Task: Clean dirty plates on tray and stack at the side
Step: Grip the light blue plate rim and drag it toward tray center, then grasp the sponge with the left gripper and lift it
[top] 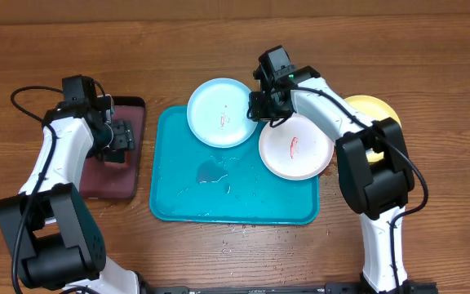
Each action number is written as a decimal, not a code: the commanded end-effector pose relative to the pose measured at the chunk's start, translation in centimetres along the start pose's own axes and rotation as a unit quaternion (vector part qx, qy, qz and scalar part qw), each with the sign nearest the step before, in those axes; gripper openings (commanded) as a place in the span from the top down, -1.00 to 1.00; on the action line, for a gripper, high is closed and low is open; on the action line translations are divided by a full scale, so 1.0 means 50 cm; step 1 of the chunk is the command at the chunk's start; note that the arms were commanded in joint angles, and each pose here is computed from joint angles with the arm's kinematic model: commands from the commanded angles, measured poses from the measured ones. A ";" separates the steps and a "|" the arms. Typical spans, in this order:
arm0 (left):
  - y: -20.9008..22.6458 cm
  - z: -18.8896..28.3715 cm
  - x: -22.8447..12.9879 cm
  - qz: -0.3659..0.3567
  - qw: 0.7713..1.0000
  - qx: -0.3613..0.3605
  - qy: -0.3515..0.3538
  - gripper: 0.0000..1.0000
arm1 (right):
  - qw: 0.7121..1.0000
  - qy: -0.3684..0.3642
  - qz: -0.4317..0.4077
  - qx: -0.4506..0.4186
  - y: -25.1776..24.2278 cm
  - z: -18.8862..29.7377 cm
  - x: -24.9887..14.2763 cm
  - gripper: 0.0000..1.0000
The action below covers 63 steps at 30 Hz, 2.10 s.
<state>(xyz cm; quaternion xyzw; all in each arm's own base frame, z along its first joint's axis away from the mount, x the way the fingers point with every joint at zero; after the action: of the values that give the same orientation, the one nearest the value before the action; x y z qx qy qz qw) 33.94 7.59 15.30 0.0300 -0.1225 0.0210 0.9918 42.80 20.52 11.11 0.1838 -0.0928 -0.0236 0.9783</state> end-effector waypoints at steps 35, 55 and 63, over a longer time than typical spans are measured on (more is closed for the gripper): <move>-0.002 -0.104 0.003 -0.028 0.999 -0.009 0.032 0.71 | 0.996 0.079 0.031 -0.018 0.111 -0.007 -0.119 0.93; 0.046 0.096 0.002 0.006 0.985 -0.130 -0.114 0.91 | 0.996 0.079 0.031 -0.018 0.111 -0.007 -0.119 0.93; 0.061 0.146 -0.065 0.013 0.976 -0.117 -0.185 0.91 | 0.996 0.079 0.031 -0.018 0.111 -0.007 -0.119 0.93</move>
<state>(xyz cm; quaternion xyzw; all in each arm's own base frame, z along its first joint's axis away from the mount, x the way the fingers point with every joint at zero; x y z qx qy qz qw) 30.68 10.53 21.57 -0.0624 -0.2773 0.0278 0.9584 36.80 26.56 10.73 0.1638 -0.0035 0.0243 0.9862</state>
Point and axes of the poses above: each gripper's point midway between its finger pads, its own z axis back along the fingers, its own y axis along the line the jaws close on, x = y × z, the point moved 10 cm from there along z, back along the fingers, and after that the axes turned 10 degrees about -z, right-handed, at the moved point
